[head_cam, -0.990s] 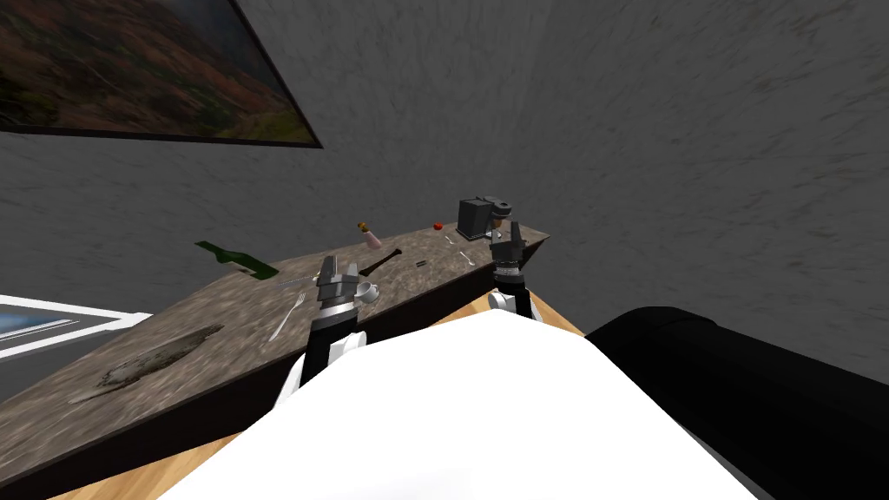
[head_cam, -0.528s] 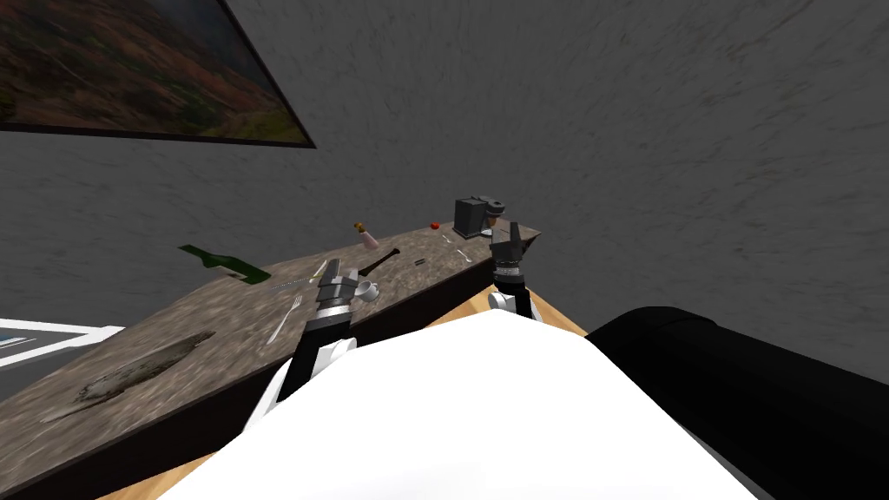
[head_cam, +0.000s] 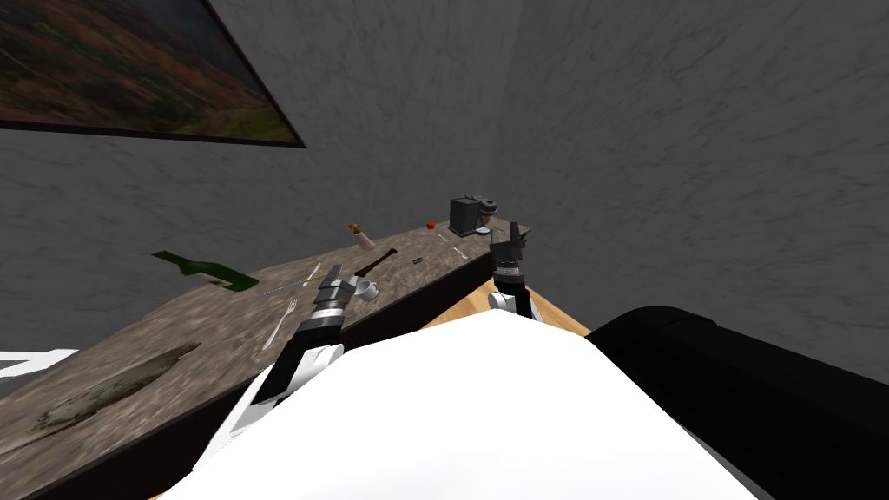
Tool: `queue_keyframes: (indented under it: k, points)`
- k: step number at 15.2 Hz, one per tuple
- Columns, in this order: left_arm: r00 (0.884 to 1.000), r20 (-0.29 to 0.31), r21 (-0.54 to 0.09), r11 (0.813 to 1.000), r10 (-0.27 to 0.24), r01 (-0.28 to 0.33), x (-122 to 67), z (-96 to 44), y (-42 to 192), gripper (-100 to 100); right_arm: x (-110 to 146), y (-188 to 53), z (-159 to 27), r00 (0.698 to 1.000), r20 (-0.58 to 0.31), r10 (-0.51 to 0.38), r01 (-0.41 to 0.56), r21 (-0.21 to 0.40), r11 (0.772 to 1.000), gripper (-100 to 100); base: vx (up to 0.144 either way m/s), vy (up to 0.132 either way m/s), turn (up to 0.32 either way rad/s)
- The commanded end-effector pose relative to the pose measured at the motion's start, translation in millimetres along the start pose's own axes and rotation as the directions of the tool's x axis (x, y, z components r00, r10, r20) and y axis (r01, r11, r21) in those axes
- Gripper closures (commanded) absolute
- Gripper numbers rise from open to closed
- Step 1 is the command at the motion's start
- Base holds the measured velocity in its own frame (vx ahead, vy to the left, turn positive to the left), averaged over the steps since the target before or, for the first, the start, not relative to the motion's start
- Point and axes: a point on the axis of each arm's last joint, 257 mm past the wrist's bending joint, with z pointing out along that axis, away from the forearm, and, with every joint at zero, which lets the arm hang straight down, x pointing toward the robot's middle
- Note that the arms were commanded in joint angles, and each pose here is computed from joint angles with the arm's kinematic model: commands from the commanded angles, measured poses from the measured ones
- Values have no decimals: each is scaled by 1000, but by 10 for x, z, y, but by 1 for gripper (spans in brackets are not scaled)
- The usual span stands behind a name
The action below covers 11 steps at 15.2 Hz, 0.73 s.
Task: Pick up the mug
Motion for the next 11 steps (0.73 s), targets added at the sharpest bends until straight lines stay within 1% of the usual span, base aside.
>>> queue_keyframes:
  k: [1, 2, 3, 4, 5, 7, 8, 10, 11]
  points:
    - [1000, -4, -59, 998, -8, 8, -42, -20, 140, -100, 0, 0, 0, 1000, 0, 0, 0, 0, 1000, 0, -68, 48, -141]
    - [1000, -4, -60, 998, -8, 8, -42, -20, 142, -100, 0, 0, 0, 1000, 0, 0, 0, 0, 1000, 0, -45, 37, -42]
    - [1000, -12, -106, 994, -17, 16, -107, -38, 244, -100, 0, 0, 0, 1000, 0, 0, 0, 0, 1000, 0, -48, 28, -107]
    - [1000, -10, -123, 992, -17, 16, -112, -43, 289, -100, 0, 0, 0, 1000, 0, 0, 0, 0, 1000, 0, -50, 31, -130]
    - [1000, -16, -159, 987, -24, 22, -176, -63, 363, -100, 0, 0, 0, 1000, 0, 0, 0, 0, 1000, 0, -50, 45, -191]
    - [1000, -14, -189, 982, -27, 24, -183, -75, 436, -100, 0, 0, 0, 1000, 0, 0, 0, 0, 1000, 0, -45, 41, -97]
    - [999, -20, -228, 973, -37, 31, -248, -99, 514, -100, -1, 0, 0, 1000, 0, 0, 0, 0, 1000, 0, -46, 26, -136]
    - [999, -16, -255, 966, -37, 32, -255, -116, 583, -100, 0, 0, 0, 1000, 0, 0, 0, 0, 1000, 0, -40, 30, -109]
    - [999, -21, -293, 955, -48, 40, -319, -143, 654, -100, 0, 0, 0, 1000, 0, 0, 0, 0, 1000, 0, -39, 30, -112]
